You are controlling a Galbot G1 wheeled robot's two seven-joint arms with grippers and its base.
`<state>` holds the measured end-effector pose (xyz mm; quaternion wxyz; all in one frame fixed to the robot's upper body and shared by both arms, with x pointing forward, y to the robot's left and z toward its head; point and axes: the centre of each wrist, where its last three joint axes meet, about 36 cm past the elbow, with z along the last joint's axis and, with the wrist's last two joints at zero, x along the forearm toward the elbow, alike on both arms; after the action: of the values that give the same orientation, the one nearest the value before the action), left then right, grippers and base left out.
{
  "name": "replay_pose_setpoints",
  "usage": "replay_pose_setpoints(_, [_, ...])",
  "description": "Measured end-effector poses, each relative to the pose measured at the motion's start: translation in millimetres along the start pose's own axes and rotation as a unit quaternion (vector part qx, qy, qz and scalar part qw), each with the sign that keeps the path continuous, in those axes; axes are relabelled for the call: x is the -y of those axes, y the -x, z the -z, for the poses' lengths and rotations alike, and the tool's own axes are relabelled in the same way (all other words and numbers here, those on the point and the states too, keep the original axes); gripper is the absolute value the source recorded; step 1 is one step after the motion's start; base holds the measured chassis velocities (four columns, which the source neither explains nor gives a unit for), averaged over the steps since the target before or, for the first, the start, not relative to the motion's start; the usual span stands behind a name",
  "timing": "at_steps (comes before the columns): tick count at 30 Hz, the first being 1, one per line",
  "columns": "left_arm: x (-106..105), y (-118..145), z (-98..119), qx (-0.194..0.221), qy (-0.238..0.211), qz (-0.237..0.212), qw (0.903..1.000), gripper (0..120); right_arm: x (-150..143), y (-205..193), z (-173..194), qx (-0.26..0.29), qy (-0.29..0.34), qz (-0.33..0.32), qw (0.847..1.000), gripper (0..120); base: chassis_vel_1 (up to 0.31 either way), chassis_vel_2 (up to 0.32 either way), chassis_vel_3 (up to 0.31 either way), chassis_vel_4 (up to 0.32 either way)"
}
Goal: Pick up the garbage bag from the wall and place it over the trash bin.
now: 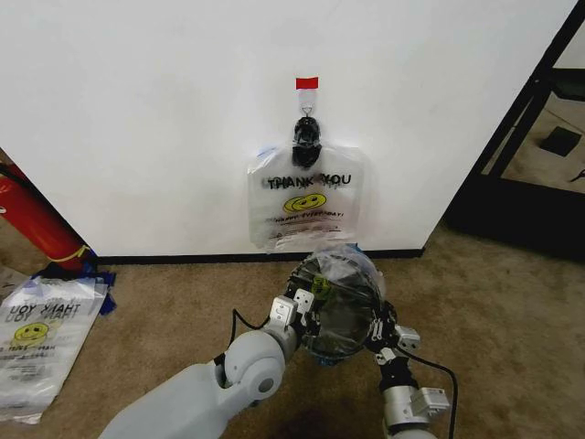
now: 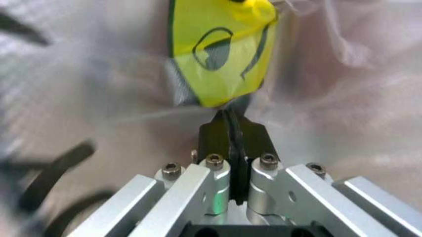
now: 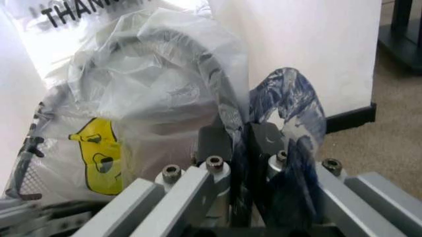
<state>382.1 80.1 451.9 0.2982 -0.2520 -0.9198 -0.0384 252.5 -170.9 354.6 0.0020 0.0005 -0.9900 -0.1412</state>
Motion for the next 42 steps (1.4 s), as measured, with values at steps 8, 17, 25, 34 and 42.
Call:
replay_pose_setpoints(8, [-6,28,7,-0.002,0.008,0.015,0.9999,0,0,5,2,0.002,0.002,0.002,1.000,1,0.000,0.000,0.000,0.000])
replay_pose_setpoints(17, [14,38,13,-0.002,0.008,-0.006,0.9999,0,0,6,-2,-0.002,0.003,0.002,1.000,1,0.000,0.000,0.000,0.000])
replay_pose_setpoints(25, [21,55,16,-0.011,0.013,-0.007,0.9998,0,1,6,-2,-0.002,0.003,0.003,1.000,1,0.000,0.000,0.000,0.000])
replay_pose_setpoints(34, [27,77,20,-0.024,0.013,-0.002,0.9996,0,-2,6,-1,-0.003,0.008,0.006,1.000,1,0.000,0.000,0.000,0.000])
replay_pose_setpoints(42, [28,88,20,-0.033,0.006,0.000,0.9994,0,-2,7,2,-0.006,0.019,0.004,1.000,1,0.000,0.000,0.000,0.000])
